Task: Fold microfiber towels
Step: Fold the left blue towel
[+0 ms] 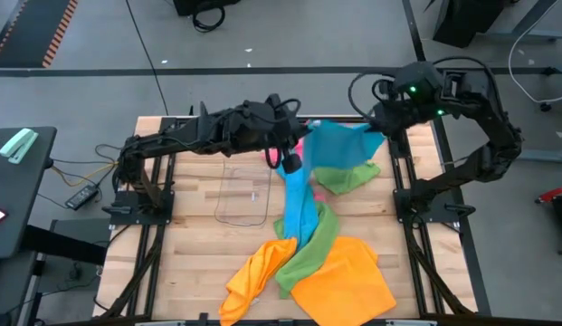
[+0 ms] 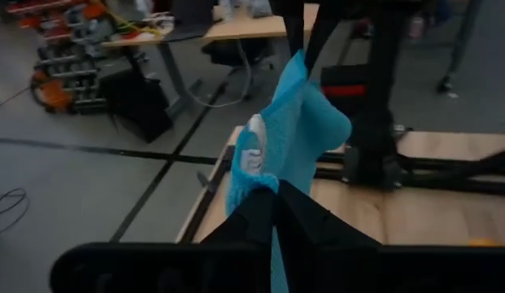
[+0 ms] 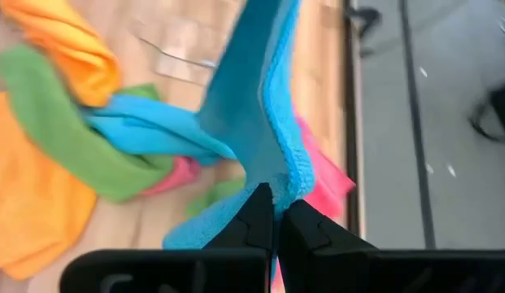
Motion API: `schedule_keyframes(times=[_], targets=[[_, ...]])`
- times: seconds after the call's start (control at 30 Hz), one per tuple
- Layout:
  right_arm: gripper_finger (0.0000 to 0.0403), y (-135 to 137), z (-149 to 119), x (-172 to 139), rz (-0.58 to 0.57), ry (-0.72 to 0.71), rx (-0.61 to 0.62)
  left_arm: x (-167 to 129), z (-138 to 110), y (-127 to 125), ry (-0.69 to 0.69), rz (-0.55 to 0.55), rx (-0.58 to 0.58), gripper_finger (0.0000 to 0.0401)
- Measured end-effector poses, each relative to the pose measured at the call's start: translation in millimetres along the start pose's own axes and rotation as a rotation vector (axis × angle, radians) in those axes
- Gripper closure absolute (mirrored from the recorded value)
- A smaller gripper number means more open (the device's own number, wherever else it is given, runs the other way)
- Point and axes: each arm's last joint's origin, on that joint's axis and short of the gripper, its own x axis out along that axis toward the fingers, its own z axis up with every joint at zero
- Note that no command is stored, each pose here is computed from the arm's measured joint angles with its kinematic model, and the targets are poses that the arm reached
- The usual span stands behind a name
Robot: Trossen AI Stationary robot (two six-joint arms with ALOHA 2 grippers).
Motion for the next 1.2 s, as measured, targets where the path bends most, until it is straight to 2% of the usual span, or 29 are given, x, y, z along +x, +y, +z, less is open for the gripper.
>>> schedule_keyframes(times=[0.17, 0.33, 0.47, 0.6, 0.77, 0.97, 1.1, 1.2], targets=[[0.0391, 10, 1, -6, 0.072, -0.049, 0.006, -21, 9, 2, -0.05, -0.135, -0.074, 0.0379], [0.0391, 23, 5, -9, 0.303, -0.132, 0.087, -37, 16, 3, -0.075, -0.279, -0.185, 0.0392], [0.0391, 35, 9, -11, 0.472, -0.152, 0.144, -41, 18, 0, -0.063, -0.418, -0.281, 0.0382], [0.0391, 46, 12, -13, 0.611, -0.147, 0.182, -45, 18, -7, -0.039, -0.548, -0.335, 0.0373], [0.0391, 58, 18, -16, 0.76, -0.163, 0.185, -51, 20, -9, -0.014, -0.682, -0.4, 0.0388], [0.0391, 65, 21, -17, 0.797, -0.172, 0.157, -59, 23, -7, -0.008, -0.742, -0.451, 0.0385], [0.0391, 64, 23, -10, 0.747, -0.133, 0.168, -55, 12, -10, 0.106, -0.728, -0.451, 0.0373], [0.0391, 64, 23, -1, 0.686, -0.076, 0.153, -43, -2, -15, 0.219, -0.673, -0.421, 0.0381]])
